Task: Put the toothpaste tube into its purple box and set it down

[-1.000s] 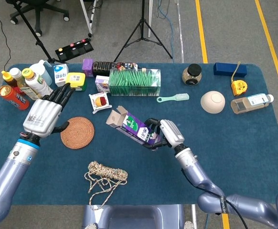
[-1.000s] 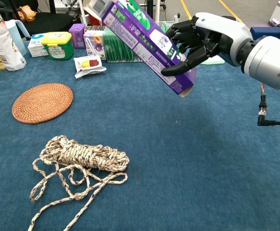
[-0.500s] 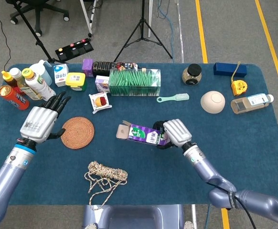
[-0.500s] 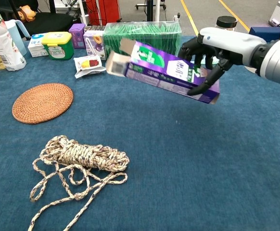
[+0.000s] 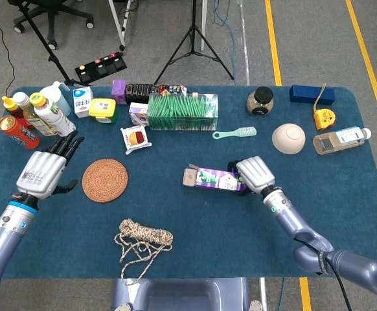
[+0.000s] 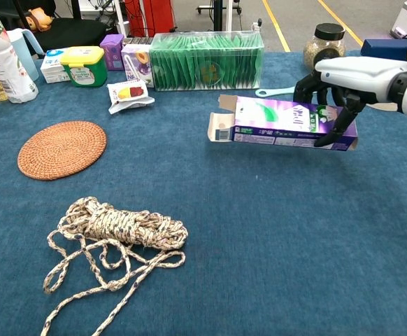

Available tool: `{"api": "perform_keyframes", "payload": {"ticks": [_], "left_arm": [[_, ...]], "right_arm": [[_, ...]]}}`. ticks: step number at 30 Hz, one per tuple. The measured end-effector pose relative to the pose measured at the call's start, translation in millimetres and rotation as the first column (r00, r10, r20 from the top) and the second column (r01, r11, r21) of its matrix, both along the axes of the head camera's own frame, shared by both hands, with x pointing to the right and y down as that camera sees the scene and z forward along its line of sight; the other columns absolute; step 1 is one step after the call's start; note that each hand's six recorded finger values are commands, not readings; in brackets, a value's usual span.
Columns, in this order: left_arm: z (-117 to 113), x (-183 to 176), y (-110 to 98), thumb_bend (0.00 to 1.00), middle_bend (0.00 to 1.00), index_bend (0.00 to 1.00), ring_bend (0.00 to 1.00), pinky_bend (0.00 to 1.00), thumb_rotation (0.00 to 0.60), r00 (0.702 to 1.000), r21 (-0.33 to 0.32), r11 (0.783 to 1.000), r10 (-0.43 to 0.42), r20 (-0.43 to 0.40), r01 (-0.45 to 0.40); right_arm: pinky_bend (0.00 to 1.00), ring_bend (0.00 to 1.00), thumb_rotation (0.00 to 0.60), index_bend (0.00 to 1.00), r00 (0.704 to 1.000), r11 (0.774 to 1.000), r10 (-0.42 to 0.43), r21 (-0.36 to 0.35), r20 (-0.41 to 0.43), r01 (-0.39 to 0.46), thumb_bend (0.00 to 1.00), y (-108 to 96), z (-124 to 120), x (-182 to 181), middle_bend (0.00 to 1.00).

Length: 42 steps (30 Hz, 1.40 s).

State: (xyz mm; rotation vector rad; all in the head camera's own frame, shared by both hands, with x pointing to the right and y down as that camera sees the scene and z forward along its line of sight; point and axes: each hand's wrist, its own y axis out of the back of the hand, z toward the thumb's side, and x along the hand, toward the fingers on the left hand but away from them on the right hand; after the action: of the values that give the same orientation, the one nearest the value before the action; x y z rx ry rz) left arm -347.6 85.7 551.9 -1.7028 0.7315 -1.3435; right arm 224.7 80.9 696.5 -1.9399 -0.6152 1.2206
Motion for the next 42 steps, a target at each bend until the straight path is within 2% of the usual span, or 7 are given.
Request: {"api": "perform_keyframes", "payload": {"ticks": [11, 16, 21, 26, 30, 35, 42], "left_arm": [[0, -8, 4, 0.24, 0.00, 0.00, 0.08, 0.34, 0.600, 1.000, 0.004, 1.000, -0.005, -0.003, 0.005], [-3, -8, 4, 0.24, 0.00, 0.00, 0.08, 0.34, 0.600, 1.000, 0.007, 1.000, -0.005, -0.007, 0.005], [-3, -9, 4, 0.24, 0.00, 0.00, 0.08, 0.34, 0.600, 1.000, 0.008, 1.000, -0.007, -0.009, 0.008], [-4, -11, 5, 0.24, 0.00, 0.00, 0.08, 0.34, 0.600, 1.000, 0.008, 1.000, -0.013, -0.015, 0.013], [-5, -13, 7, 0.24, 0.00, 0.00, 0.08, 0.32, 0.600, 1.000, 0.005, 1.000, -0.021, -0.024, 0.021], [-8, -22, 13, 0.19, 0.00, 0.00, 0.02, 0.18, 0.600, 0.999, 0.007, 0.999, -0.034, -0.037, 0.034], [-17, -54, 38, 0.15, 0.00, 0.00, 0.00, 0.15, 0.600, 0.995, 0.022, 0.997, -0.077, -0.058, 0.078]], "right_arm": [[0.65, 0.49, 0.600, 0.46, 0.993, 1.000, 0.017, 0.017, -0.115, -0.015, 0.42, -9, 22, 32, 0.54], [0.60, 0.34, 0.600, 0.24, 0.992, 1.000, 0.002, 0.008, -0.123, -0.001, 0.27, -7, 24, 36, 0.36], [0.53, 0.21, 0.600, 0.18, 0.993, 1.000, -0.002, 0.000, -0.122, 0.002, 0.17, -6, 22, 39, 0.21], [0.50, 0.19, 0.600, 0.18, 0.993, 1.000, -0.006, 0.007, -0.114, 0.007, 0.15, -6, 17, 39, 0.19], [0.46, 0.16, 0.600, 0.17, 0.996, 1.000, -0.001, 0.014, -0.092, 0.002, 0.15, -6, 8, 39, 0.17], [0.31, 0.09, 0.600, 0.16, 0.999, 0.999, 0.020, 0.033, -0.046, -0.019, 0.09, -3, -11, 44, 0.13], [0.25, 0.05, 0.600, 0.15, 0.998, 0.991, 0.062, 0.124, -0.021, -0.059, 0.00, 2, -58, 81, 0.10]]}}
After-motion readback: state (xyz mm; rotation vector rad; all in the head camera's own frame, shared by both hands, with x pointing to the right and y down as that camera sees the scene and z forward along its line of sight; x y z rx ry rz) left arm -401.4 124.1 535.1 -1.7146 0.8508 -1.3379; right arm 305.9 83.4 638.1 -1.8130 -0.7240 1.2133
